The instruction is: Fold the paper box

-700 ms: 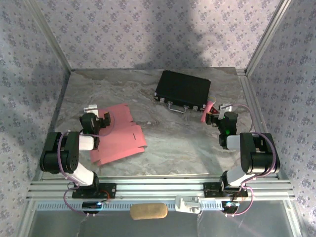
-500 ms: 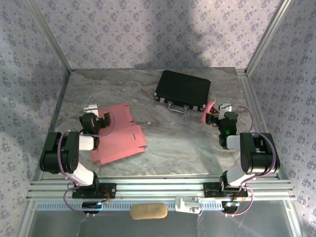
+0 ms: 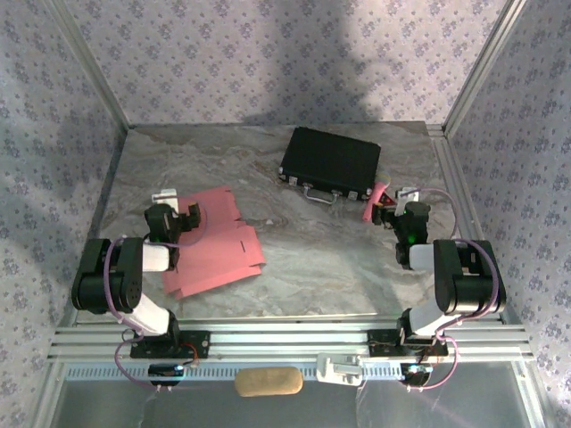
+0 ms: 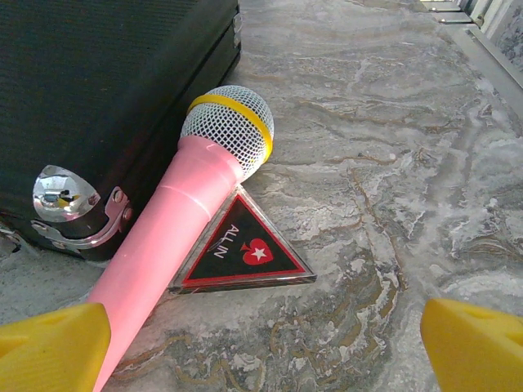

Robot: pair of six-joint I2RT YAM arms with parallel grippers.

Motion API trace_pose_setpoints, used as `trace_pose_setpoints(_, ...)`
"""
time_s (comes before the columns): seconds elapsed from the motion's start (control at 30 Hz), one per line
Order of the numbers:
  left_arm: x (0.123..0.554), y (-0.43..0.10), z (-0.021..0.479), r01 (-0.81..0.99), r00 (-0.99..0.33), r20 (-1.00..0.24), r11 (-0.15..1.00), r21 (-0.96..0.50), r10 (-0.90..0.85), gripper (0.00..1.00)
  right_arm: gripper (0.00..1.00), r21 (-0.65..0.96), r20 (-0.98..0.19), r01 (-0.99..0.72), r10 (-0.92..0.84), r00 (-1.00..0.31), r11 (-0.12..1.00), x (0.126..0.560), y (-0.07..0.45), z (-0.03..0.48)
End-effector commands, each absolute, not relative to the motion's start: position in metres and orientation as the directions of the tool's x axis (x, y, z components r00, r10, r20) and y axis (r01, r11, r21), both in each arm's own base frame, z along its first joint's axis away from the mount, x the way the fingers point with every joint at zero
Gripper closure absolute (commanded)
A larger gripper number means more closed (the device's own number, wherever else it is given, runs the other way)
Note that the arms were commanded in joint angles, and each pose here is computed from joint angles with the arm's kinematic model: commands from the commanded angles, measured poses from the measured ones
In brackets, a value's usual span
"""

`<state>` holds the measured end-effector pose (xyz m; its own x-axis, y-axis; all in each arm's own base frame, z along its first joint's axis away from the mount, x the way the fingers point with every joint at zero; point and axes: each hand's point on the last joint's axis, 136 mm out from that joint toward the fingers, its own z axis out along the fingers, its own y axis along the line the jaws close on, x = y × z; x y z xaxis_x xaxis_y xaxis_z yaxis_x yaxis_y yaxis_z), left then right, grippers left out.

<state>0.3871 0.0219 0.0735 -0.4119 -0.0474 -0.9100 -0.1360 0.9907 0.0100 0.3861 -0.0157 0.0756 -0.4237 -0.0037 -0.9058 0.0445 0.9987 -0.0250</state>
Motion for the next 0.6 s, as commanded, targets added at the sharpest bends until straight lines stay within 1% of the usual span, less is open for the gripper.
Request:
trace_pose_setpoints(0.0, 0.397, 0.018, 0.089, -0.105, -0.374, -0.927, 0.995, 0.006, -0.033, 0.0, 0.01, -0.043, -0.912, 0.06, -0.015, -0.41, 0.997, 0.391, -0.02, 0.083)
trace_pose_setpoints(0.1, 0.397, 0.017, 0.09, -0.1, -0.372, -0.928, 0.995, 0.009, -0.029, 0.0, 0.01, -0.043, -0.912, 0.078, -0.007, -0.411, 0.996, 0.391, -0.022, 0.084)
trace_pose_setpoints(0.2, 0.391, 0.005, 0.096, -0.064, -0.347, -0.938, 0.997, 0.052, 0.026, 0.0, 0.01, -0.046, -0.915, 0.116, 0.005, -0.404, 0.992, 0.389, -0.028, 0.089)
trace_pose_setpoints(0.27, 0.382, 0.002, 0.105, -0.056, -0.296, -0.954, 0.997, 0.059, 0.04, 0.0, 0.01, -0.047, -0.92, 0.145, 0.014, -0.392, 0.988, 0.386, -0.033, 0.095)
trace_pose_setpoints(0.3, 0.378, 0.001, 0.118, -0.075, -0.262, -0.964, 0.995, 0.072, 0.05, 0.0, 0.01, -0.046, -0.922, 0.153, 0.017, -0.387, 0.987, 0.384, -0.034, 0.097)
trace_pose_setpoints(0.37, 0.373, 0.0, 0.137, -0.093, -0.28, -0.958, 0.992, 0.087, 0.058, 0.0, 0.01, -0.052, -0.923, 0.149, 0.009, -0.385, 0.987, 0.384, -0.032, 0.098)
trace_pose_setpoints(0.4, 0.37, 0.001, 0.152, -0.117, -0.285, -0.958, 0.991, 0.064, 0.028, 0.0, 0.01, -0.061, -0.922, 0.143, -0.001, -0.388, 0.988, 0.384, -0.03, 0.1)
trace_pose_setpoints(0.47, 0.361, 0.0, 0.186, -0.13, -0.24, -0.97, 0.991, -0.012, -0.043, 0.0, 0.01, -0.087, -0.911, 0.143, -0.021, -0.411, 0.986, 0.383, -0.027, 0.105)
trace_pose_setpoints(0.57, 0.343, -0.018, 0.248, -0.078, -0.118, -0.993, 0.997, -0.015, -0.024, 0.0, 0.01, -0.08, -0.888, 0.139, -0.007, -0.461, 0.987, 0.381, -0.014, 0.134)
